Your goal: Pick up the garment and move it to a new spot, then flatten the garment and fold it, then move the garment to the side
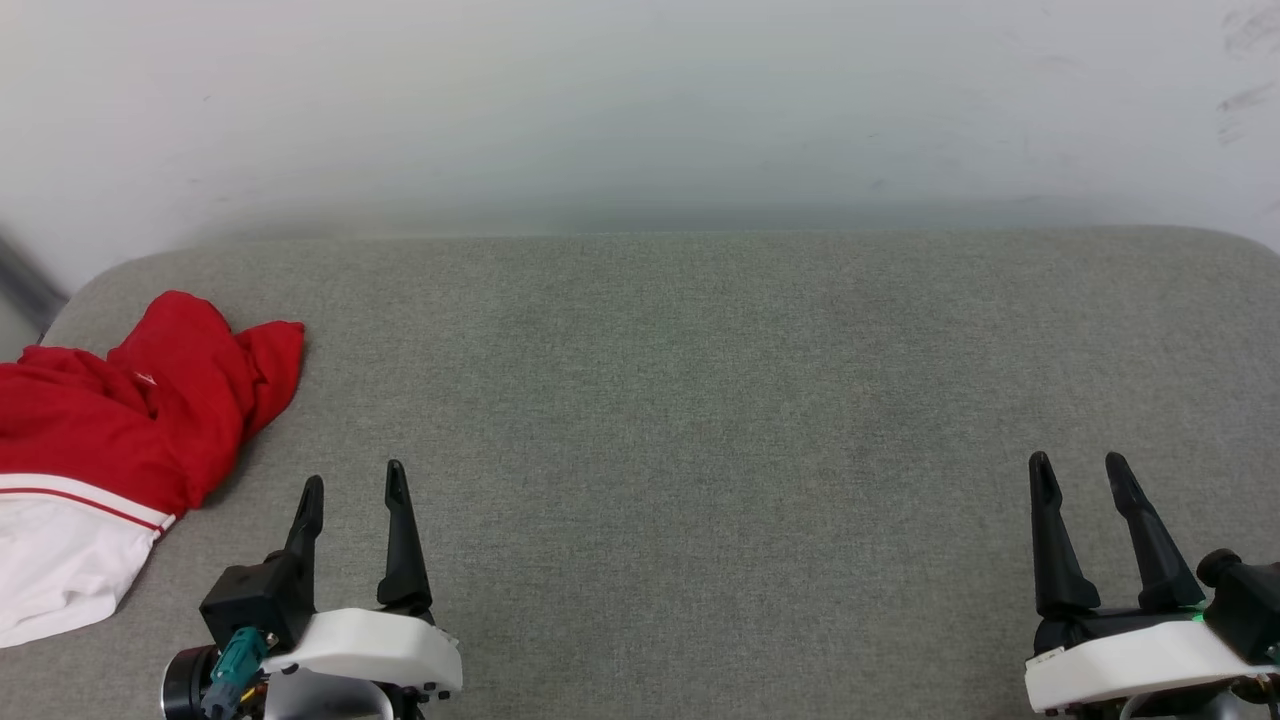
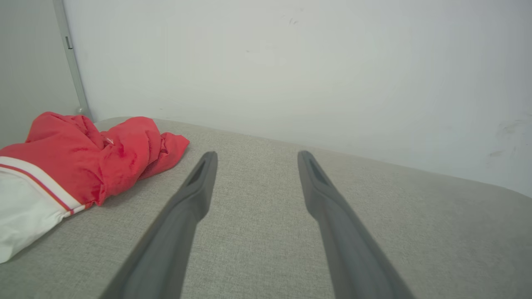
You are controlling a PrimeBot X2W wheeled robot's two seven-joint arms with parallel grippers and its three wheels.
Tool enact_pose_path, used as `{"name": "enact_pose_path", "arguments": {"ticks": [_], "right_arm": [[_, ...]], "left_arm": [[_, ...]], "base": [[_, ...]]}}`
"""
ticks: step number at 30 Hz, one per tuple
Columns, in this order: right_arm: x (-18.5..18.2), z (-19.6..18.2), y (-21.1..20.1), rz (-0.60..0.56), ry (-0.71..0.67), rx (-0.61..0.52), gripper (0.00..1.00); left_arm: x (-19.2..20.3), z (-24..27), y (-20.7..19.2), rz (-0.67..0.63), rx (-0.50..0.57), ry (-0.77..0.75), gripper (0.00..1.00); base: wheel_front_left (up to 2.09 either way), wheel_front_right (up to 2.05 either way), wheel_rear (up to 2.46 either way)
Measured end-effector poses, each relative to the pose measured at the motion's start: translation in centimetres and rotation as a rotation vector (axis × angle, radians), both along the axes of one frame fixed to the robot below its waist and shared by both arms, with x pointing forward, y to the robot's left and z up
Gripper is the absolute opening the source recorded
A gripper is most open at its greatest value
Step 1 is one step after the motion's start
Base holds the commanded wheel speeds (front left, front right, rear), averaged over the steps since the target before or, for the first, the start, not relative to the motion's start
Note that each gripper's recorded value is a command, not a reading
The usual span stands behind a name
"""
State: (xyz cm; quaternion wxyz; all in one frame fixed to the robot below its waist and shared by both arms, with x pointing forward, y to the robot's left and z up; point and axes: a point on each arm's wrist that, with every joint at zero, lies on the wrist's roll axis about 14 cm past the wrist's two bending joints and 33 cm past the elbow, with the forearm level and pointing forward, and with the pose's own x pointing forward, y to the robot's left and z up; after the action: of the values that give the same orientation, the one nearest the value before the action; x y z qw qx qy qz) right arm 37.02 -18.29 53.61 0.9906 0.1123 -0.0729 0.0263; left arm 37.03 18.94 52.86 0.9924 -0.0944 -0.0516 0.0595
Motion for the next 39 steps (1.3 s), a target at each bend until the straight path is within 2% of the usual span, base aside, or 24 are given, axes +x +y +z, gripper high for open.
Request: {"name": "enact_pose_path", "arguments": {"ticks": [21,39], "right_arm": [[-0.3,0.5,0.5,0.009,-0.039,-0.122,1.0],[-0.7,0.4,1.2,0.025,-0.051,-0.15,1.0]], "left_arm": [[-0.6,0.8,-0.6,-0.009,0.156,-0.048,1.0],[-0.8,1.0,-0.7,-0.031,0.181,-0.072,1.0]], "base": [[0.0,0.0,0.0],[0.0,0.0,0.0]]}}
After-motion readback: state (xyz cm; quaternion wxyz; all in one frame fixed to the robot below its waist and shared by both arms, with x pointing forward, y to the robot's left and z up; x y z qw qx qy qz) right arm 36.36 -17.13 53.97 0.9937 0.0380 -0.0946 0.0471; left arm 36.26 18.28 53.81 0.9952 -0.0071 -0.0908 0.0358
